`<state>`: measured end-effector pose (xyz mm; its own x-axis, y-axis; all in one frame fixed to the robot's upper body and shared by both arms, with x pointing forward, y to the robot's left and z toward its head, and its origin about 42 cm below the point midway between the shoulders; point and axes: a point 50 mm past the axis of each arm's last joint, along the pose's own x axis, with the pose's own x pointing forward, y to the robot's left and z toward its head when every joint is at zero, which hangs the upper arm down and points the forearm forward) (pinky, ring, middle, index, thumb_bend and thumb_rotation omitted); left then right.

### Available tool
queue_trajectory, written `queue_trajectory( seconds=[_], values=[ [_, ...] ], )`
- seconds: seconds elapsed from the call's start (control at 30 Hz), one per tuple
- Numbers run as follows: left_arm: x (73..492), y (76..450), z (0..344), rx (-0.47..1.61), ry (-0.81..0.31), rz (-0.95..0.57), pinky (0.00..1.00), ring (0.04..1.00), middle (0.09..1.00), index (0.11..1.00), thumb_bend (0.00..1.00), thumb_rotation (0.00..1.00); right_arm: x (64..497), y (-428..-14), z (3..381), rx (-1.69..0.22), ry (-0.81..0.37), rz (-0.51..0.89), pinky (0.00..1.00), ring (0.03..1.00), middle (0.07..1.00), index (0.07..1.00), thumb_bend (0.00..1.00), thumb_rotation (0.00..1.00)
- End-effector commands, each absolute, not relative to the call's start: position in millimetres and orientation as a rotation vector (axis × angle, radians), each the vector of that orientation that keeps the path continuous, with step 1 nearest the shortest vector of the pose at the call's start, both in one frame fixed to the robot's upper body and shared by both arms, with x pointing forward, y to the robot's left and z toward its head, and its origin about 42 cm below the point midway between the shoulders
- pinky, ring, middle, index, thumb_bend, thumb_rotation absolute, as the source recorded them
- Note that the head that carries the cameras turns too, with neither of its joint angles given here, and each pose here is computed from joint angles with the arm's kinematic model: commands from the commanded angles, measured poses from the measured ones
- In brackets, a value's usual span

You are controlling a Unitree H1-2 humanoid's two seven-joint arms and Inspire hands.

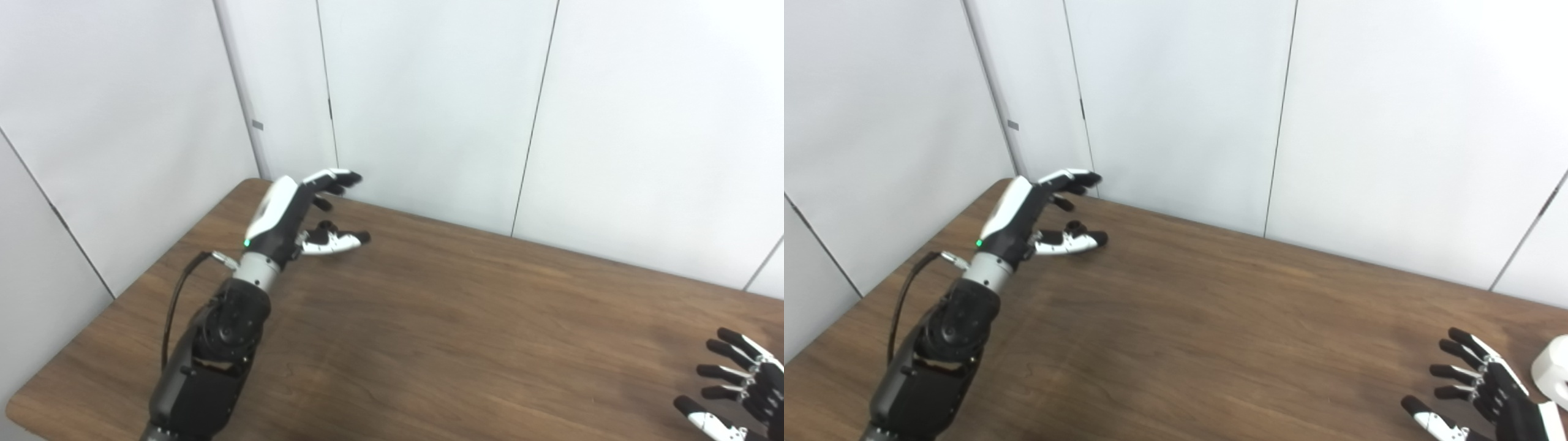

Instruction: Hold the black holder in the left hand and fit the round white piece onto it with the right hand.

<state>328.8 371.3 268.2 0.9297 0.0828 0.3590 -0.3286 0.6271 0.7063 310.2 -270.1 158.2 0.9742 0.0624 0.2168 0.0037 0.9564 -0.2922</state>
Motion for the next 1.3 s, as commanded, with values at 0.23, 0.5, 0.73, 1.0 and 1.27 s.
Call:
queue_trajectory(
  seconds=[0.23,0.5,0.73,1.0,1.27],
  values=[
    [336,408,308,1.073,-0.372,0.369,0.71,0.811,0.825,0.767,0.73,0.11,313,-274,180,-0.302,-0.299,0.03,0.54,0.67,0.79,0.818,0.46,0.0],
    [345,425,305,1.244,-0.194,0.426,0.97,0.989,0.982,0.83,0.89,0.32,312,-276,180,-0.302,-0.3,0.032,0.54,0.667,0.789,0.813,0.47,0.0],
    [352,439,302,1.301,-0.019,0.381,1.0,1.0,1.0,0.883,1.0,0.41,311,-275,181,-0.3,-0.298,0.034,0.54,0.666,0.784,0.811,0.45,0.02],
    [357,450,298,1.357,0.071,0.394,1.0,1.0,1.0,0.861,1.0,0.41,308,-276,183,-0.3,-0.301,0.036,0.54,0.662,0.782,0.806,0.46,0.06],
    [371,456,291,1.407,0.153,0.374,1.0,1.0,1.0,0.848,1.0,0.42,304,-276,186,-0.302,-0.291,0.036,0.54,0.672,0.789,0.813,0.45,0.05]
  ],
)
